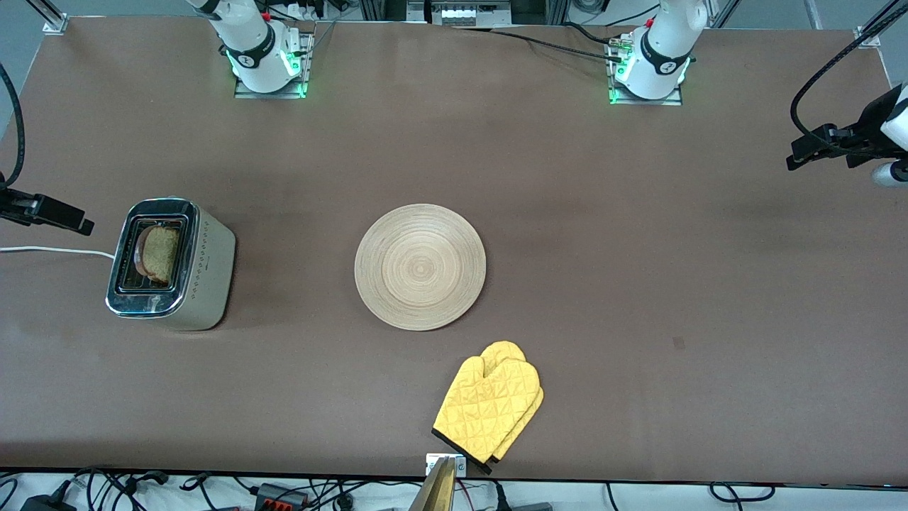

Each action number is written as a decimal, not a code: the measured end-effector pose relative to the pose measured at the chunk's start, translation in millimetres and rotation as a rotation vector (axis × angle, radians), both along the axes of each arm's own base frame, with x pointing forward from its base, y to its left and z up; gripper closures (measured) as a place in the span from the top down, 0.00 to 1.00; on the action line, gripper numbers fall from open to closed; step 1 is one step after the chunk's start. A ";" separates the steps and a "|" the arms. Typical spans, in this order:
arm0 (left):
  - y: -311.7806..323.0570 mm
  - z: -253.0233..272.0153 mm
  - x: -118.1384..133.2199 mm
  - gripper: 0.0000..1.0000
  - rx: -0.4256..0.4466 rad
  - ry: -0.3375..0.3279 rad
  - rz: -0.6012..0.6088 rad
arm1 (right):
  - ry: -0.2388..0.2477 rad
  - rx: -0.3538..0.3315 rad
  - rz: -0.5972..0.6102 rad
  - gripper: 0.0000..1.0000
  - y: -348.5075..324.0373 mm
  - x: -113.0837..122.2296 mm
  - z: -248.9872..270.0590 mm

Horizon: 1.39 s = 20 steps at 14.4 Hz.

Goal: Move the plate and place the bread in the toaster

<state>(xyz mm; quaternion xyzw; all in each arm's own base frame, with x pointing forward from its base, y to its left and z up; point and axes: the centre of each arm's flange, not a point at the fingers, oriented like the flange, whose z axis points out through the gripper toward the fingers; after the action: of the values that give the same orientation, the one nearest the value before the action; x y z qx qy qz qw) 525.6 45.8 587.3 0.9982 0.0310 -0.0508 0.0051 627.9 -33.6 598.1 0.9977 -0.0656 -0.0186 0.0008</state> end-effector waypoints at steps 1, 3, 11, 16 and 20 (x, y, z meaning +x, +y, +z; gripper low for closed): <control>0.0 0.0 0.0 1.00 0.000 0.000 0.000 | -0.004 -0.001 0.016 1.00 2.2 -3.5 -1.1; 0.0 0.0 0.0 1.00 0.000 0.000 0.000 | -0.021 0.001 0.039 1.00 2.4 -13.1 -7.9; 0.0 0.0 0.0 1.00 0.000 0.000 0.000 | -0.039 0.006 0.059 1.00 2.9 -67.6 -16.9; 0.0 0.0 0.0 1.00 0.000 0.000 0.000 | -0.032 0.006 0.085 1.00 -0.1 -73.8 -17.9; 0.0 0.1 0.0 1.00 0.000 0.000 0.000 | -0.016 0.008 0.088 1.00 1.7 -75.6 -19.3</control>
<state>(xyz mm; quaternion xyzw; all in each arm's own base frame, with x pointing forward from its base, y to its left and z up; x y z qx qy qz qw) 525.6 45.8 587.4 0.9982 0.0310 -0.0508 0.0051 552.3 -31.9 578.8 0.9997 -0.0215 -0.0111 -0.0029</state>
